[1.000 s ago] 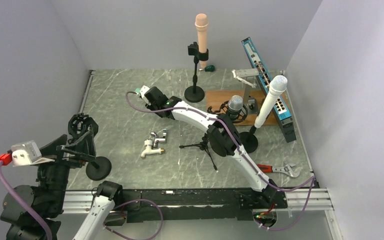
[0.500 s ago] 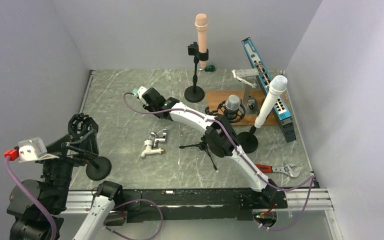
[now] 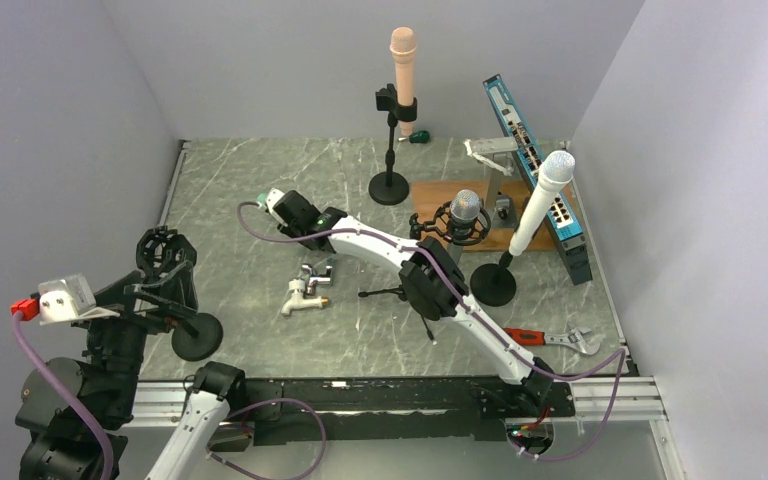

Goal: Remove the microphone from the stand

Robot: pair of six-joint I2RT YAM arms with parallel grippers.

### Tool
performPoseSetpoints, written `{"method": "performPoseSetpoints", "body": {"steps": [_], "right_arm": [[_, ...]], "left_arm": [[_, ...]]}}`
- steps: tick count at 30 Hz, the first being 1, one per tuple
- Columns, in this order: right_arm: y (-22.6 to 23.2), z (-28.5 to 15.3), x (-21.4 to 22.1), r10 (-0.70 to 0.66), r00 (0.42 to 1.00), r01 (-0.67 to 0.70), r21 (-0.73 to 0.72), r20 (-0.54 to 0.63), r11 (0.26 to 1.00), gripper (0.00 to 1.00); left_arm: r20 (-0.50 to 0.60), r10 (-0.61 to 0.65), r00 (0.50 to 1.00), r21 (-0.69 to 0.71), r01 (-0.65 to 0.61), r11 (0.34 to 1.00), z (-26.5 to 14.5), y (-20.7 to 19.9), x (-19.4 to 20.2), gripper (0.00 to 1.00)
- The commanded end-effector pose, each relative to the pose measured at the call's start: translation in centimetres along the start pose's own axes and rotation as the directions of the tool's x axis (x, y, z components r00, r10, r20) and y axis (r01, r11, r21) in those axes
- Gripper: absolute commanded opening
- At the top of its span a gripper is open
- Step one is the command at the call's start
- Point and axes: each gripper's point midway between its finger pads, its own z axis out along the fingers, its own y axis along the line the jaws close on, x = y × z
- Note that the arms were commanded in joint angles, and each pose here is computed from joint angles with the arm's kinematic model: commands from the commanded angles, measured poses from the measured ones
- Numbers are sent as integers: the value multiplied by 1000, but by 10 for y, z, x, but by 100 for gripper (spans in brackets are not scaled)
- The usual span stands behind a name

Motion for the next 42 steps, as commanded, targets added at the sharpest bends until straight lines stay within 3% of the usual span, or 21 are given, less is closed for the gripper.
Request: {"method": "performPoseSetpoints", "body": {"steps": [1,13,21,28,33,37,42], "right_arm": [[-11,-9,-21,42,998,-43,13,54,999,42],[-11,-29,-34,71,995,-70,-16,71,997,75],[-14,-96,-83,129,977,-124,-35,172,992,96],[-15,-172,-112,271,931,-232,-176,246,957,100],[6,-218,-119,434,871,-330,-381,230,864,100],[33,-266,-140,606,775,-393,-615,178,683,100],[62,-325,-169,740,662,-351,-822,120,448,100]], "left_arm": [[-5,-9,1000,1,9,1000,-1,-1,-2,99],[-53,-3,999,-36,1,999,2,3,5,100],[-96,-2,995,-85,-6,996,9,8,11,99],[-156,-7,988,-178,-21,984,17,18,17,97],[-193,-2,981,-220,-41,975,24,19,14,95],[-149,-21,989,-180,-6,984,24,11,4,95],[32,-87,996,-66,89,994,8,0,-23,95]]}}
